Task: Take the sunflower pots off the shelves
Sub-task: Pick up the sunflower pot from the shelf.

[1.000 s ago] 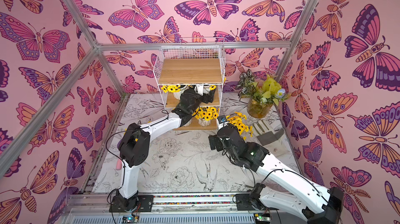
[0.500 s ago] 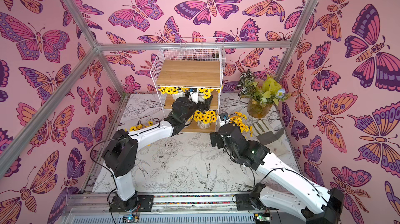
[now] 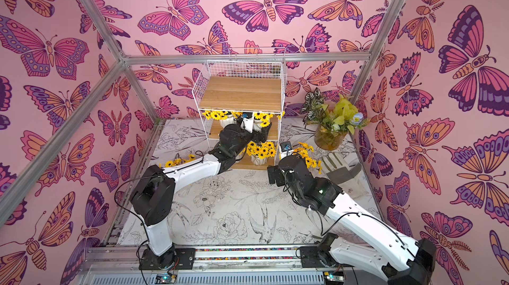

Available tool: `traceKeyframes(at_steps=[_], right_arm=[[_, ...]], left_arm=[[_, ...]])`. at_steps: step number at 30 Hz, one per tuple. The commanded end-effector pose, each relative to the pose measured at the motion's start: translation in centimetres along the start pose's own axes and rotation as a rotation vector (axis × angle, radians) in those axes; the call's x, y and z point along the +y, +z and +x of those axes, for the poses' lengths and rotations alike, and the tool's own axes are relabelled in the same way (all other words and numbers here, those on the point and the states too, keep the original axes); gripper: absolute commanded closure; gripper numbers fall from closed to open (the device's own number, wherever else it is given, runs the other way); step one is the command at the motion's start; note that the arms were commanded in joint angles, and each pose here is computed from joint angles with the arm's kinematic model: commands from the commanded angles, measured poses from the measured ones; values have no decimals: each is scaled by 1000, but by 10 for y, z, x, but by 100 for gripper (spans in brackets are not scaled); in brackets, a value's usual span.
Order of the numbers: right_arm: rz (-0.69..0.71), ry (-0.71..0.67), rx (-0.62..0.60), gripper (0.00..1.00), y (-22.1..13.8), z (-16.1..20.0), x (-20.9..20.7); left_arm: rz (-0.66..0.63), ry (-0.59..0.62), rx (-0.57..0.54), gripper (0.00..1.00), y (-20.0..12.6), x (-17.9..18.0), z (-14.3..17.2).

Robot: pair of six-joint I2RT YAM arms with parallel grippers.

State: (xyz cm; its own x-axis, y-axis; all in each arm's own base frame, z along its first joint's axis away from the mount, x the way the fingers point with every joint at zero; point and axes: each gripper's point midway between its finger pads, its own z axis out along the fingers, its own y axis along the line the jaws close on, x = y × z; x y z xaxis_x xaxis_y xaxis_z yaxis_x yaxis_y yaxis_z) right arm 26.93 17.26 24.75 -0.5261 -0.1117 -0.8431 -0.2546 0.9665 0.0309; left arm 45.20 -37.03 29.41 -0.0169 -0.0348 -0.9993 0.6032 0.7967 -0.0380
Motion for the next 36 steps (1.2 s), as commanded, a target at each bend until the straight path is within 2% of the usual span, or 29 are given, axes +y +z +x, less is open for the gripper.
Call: traceKeyframes(at_steps=[1,13,20,23,28,36], right_arm=[[2,-1,-13,1,2,-9,0],[14,2,-12,1,17,-18,-4],[23,29,-18,1,30,-30,-12],[27,37,-28,1,32,-36,-17],[30,60,-34,1,36,-47,-25],[39,75,-65,1,34,-64,-33]], left_arm=[[80,101,387,42,-12,-17,136],[56,217,422,44,-20,-12,155],[-11,186,370,44,-12,-11,172],[-36,179,319,45,-15,-9,172],[-39,182,320,45,-22,-10,171],[-27,181,285,46,-44,-20,150]])
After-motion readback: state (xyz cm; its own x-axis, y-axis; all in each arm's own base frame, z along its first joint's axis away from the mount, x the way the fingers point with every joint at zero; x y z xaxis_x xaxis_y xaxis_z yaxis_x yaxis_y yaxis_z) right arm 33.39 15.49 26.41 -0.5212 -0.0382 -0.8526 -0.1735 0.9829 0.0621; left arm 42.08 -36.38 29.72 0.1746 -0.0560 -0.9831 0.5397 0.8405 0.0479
